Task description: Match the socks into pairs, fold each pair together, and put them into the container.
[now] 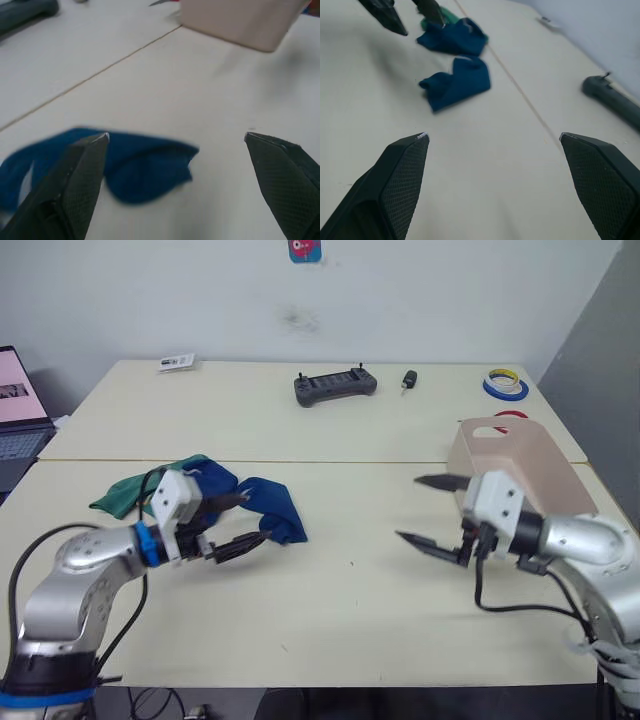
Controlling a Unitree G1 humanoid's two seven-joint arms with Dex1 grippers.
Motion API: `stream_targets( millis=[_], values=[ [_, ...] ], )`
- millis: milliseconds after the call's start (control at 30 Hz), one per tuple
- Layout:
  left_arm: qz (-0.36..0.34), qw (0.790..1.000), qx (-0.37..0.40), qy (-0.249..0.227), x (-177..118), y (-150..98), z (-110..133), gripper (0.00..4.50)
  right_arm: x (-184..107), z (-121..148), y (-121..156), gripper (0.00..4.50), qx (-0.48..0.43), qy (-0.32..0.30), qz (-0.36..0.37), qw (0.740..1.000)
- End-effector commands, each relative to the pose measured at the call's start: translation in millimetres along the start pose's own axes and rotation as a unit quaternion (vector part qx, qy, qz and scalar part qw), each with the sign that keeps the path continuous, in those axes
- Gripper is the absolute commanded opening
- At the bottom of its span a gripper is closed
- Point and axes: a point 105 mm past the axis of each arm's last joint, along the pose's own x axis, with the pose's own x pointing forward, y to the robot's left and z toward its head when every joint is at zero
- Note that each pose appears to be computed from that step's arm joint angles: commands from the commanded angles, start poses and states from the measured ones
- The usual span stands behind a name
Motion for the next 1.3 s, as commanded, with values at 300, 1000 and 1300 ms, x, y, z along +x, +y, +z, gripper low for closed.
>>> stream_targets(
  millis=[300, 1000, 1300],
  values=[
    [0.092, 0.994, -0.049, -0.035, -24, 13, -19, 4.45, 20, 5, 26, 4.5, -0.014, -0.027, 0.051, 0.998],
    [0.04, 0.998, -0.04, -0.017, -23, -2, -18, 4.45, 85, 9, 30, 4.5, -0.041, -0.021, 0.064, 0.997],
    [-0.039, 0.999, 0.008, 0.013, -45, -7, -5, 4.45, 160, 10, 53, 4.5, -0.143, -0.012, 0.087, 0.986]
  ],
)
